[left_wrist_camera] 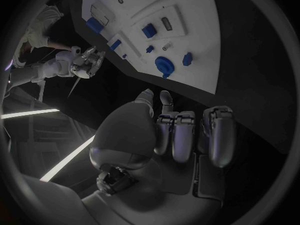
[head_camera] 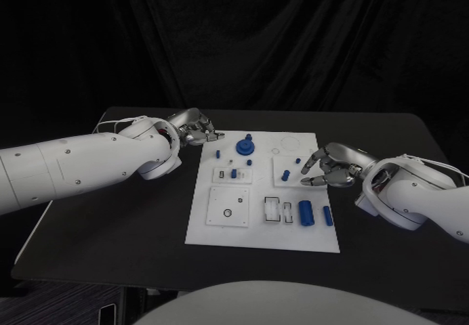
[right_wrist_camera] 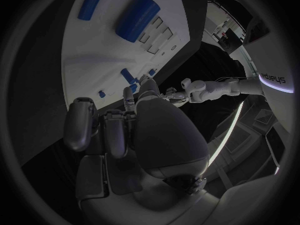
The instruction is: Assemble the parts on the task board
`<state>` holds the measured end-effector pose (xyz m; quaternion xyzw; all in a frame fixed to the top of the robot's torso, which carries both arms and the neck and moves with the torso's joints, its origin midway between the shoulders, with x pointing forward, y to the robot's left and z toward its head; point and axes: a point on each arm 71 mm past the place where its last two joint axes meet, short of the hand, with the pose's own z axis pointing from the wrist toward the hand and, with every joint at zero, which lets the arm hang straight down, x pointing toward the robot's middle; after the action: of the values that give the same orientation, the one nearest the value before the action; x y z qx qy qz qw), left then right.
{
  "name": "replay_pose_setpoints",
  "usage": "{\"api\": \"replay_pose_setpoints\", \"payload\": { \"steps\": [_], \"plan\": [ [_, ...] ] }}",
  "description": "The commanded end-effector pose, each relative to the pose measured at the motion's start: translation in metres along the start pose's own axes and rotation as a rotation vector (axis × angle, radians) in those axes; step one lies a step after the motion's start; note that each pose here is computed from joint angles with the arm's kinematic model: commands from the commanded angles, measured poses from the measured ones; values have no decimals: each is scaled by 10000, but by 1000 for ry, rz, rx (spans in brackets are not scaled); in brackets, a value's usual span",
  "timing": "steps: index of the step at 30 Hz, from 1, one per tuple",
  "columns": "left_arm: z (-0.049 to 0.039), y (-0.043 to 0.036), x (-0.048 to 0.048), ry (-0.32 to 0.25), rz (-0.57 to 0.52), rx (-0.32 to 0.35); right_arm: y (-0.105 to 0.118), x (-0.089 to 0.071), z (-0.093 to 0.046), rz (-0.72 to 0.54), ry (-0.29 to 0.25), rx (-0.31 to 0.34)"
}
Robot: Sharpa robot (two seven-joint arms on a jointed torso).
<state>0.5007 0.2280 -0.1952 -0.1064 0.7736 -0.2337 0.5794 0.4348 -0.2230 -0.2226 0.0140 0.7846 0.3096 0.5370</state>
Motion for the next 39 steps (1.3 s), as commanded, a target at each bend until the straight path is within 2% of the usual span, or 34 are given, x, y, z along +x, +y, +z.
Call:
{"api": "replay_pose_setpoints", "payload": {
  "steps": [1, 8, 14, 25, 39],
  "plan": [
    [73, 19, 25, 74, 43, -14, 0, -5, -5, -3, -16, -12],
    [270, 80, 45, 134, 87, -81, 6, -1, 1, -4, -15, -15],
    [387, 110, 68, 172, 113, -117, 10, 0, 1, -3, -17, -18],
    [449, 151, 98, 202, 127, -138, 5, -8, -8, -2, -25, -20],
    [458, 140, 131, 217, 128, -120, 1, -9, -14, -1, -27, -18]
  ]
}}
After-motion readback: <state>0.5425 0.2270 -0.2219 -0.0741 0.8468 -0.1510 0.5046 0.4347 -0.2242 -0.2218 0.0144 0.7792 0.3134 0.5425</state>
